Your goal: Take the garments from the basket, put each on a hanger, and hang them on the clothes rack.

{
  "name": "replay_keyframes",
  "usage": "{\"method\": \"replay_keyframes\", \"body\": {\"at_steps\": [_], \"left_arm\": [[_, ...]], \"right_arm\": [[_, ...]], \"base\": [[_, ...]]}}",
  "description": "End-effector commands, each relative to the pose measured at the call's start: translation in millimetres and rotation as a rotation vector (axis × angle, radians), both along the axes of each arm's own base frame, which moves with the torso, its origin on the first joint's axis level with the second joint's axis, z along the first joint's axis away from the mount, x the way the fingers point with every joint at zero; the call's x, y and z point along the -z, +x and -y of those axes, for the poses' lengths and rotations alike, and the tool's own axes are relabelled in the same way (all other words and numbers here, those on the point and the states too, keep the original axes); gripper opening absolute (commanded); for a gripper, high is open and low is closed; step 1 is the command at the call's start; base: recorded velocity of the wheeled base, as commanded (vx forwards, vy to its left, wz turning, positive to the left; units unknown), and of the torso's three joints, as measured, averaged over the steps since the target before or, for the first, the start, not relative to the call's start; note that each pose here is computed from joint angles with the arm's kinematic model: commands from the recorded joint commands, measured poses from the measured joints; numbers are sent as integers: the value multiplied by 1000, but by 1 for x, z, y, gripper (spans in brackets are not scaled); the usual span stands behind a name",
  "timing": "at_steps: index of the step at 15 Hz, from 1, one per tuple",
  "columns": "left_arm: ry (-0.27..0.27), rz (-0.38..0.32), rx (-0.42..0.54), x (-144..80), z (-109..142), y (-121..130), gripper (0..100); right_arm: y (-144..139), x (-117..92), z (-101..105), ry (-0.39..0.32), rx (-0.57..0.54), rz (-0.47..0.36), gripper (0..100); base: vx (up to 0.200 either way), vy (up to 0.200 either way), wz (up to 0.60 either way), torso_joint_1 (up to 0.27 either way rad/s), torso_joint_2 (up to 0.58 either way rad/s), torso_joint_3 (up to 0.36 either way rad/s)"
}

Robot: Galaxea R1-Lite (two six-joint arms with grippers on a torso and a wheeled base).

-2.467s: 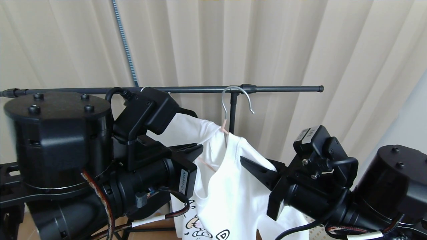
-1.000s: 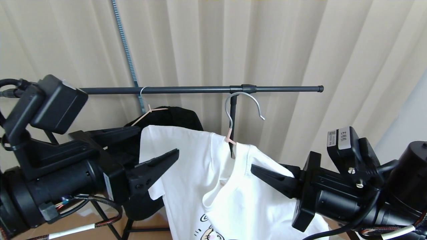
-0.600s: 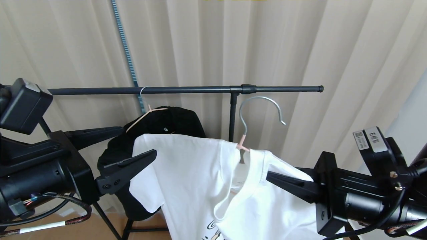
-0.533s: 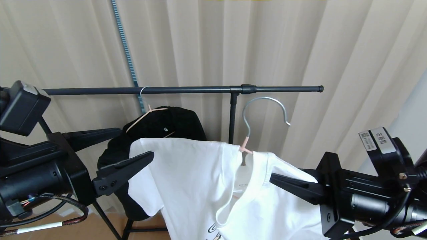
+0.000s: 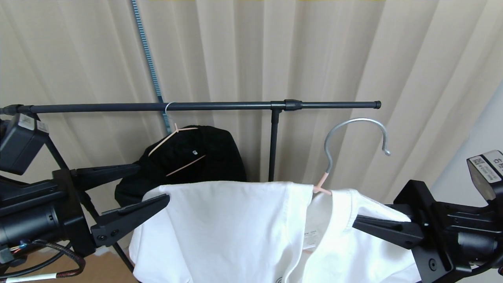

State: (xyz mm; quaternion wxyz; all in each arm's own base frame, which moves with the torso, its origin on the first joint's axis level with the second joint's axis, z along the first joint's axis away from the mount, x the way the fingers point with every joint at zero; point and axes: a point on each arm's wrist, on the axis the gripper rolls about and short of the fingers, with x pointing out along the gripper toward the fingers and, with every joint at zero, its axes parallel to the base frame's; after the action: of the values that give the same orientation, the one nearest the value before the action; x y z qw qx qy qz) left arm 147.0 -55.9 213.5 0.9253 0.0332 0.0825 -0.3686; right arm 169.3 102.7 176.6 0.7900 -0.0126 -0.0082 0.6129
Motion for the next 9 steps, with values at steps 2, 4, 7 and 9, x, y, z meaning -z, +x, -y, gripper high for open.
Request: {"method": "replay_keyframes", "body": {"at_steps": [2,4,7,9], "left_arm": [[7,-23,-5,8,-1,-2,100],[15,-46,-3,14,-1,-2,100],[25,-77,-3,22,-1,-2,100],[35,-115,-10,29,0,4,100]], "right_arm": [[0,-2,5,10,14,-7,0],[-2,-4,6,18,9,-10,0],[-4,-6,7,22,-3,-2,0],[-6,-8,8,25,-6,5,0]], "base": [[0,0,0,0,0,0],[0,0,0,0,0,0],[0,0,0,0,0,0],[0,0,0,0,0,0]]}}
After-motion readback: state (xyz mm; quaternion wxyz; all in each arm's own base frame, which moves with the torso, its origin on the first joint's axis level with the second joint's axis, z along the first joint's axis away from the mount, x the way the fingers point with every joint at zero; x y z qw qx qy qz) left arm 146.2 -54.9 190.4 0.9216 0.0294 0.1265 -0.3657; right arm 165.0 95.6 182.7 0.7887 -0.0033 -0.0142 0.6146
